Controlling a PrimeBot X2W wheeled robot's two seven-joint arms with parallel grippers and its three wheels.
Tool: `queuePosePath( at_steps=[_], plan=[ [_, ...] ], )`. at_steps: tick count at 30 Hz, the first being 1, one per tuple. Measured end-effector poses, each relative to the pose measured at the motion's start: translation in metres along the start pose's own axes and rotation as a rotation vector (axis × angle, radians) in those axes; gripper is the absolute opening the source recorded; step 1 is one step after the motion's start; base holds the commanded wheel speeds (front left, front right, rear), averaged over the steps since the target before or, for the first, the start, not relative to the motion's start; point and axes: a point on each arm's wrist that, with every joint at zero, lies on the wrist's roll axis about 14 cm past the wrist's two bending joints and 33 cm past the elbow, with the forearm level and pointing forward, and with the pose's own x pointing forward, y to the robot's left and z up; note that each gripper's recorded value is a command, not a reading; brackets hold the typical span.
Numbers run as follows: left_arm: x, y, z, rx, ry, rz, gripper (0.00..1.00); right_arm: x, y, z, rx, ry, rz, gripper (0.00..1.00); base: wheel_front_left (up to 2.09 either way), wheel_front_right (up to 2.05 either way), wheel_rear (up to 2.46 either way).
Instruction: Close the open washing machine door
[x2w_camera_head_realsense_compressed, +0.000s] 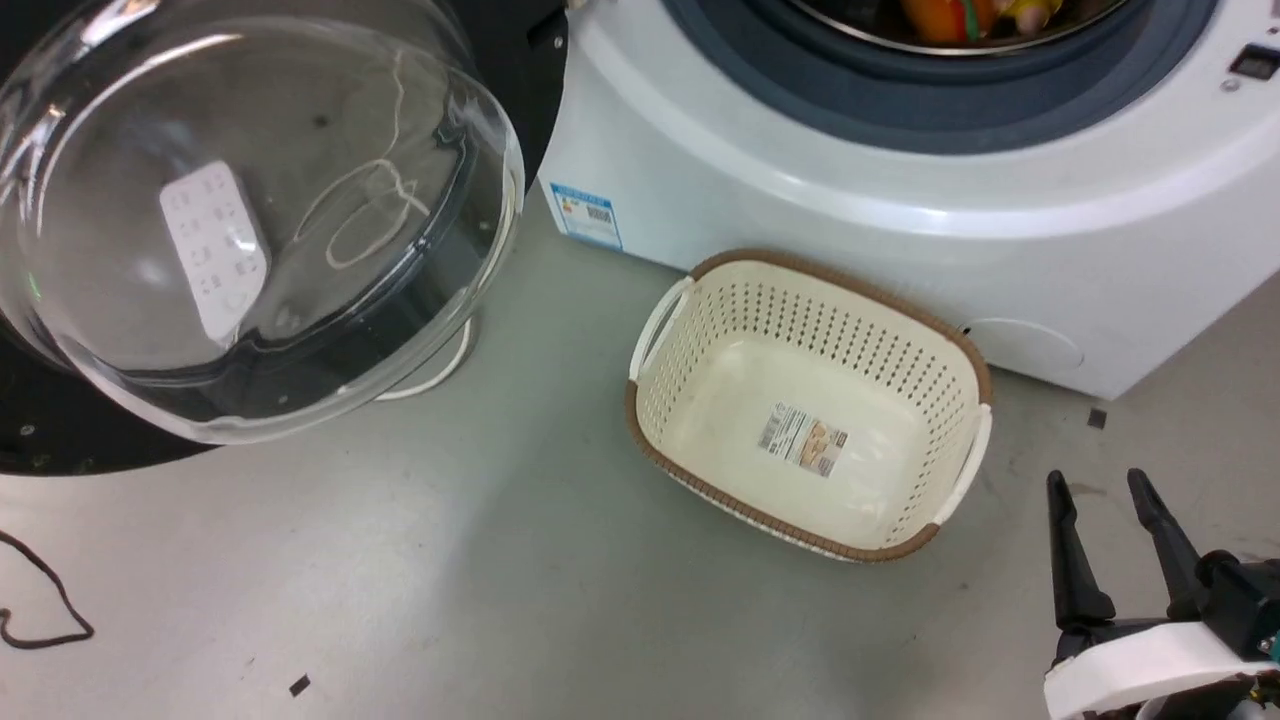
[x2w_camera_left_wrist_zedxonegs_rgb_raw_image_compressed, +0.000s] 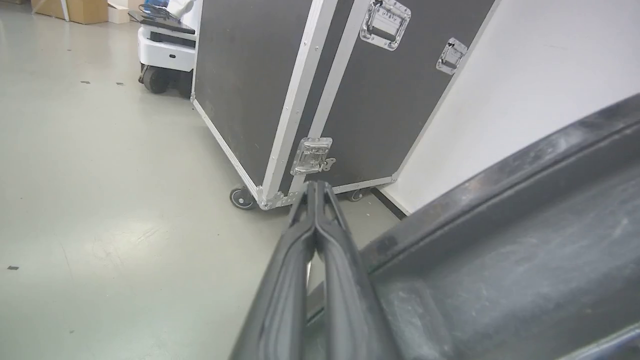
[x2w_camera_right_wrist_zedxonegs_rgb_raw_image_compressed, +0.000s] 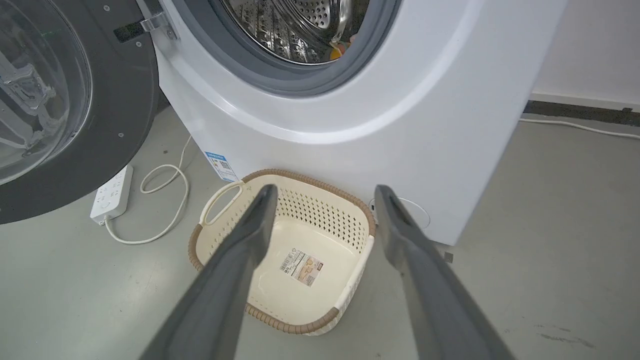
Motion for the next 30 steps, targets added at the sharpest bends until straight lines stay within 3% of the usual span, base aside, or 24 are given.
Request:
queuePosePath(
  at_steps=[7,12,21,30],
  plan=[
    [0.010,-0.005,-0.016,0.110,0.177,-0.051,0.00,0.008,0.001,-0.007,0.010,0.010,0.006,1.00,0.00,0.00,0.00],
    [0.002,-0.011,-0.023,0.119,0.325,-0.109,0.00,0.013,0.008,-0.010,0.026,0.012,0.025,1.00,0.00,0.00,0.00],
    [-0.028,-0.014,-0.024,0.091,0.507,-0.213,0.00,0.018,0.023,-0.013,0.060,0.005,0.063,1.00,0.00,0.00,0.00],
    [-0.077,-0.032,-0.030,0.148,0.683,-0.386,0.00,0.013,0.025,-0.005,0.106,-0.038,0.053,1.00,0.00,0.00,0.00]
  ],
)
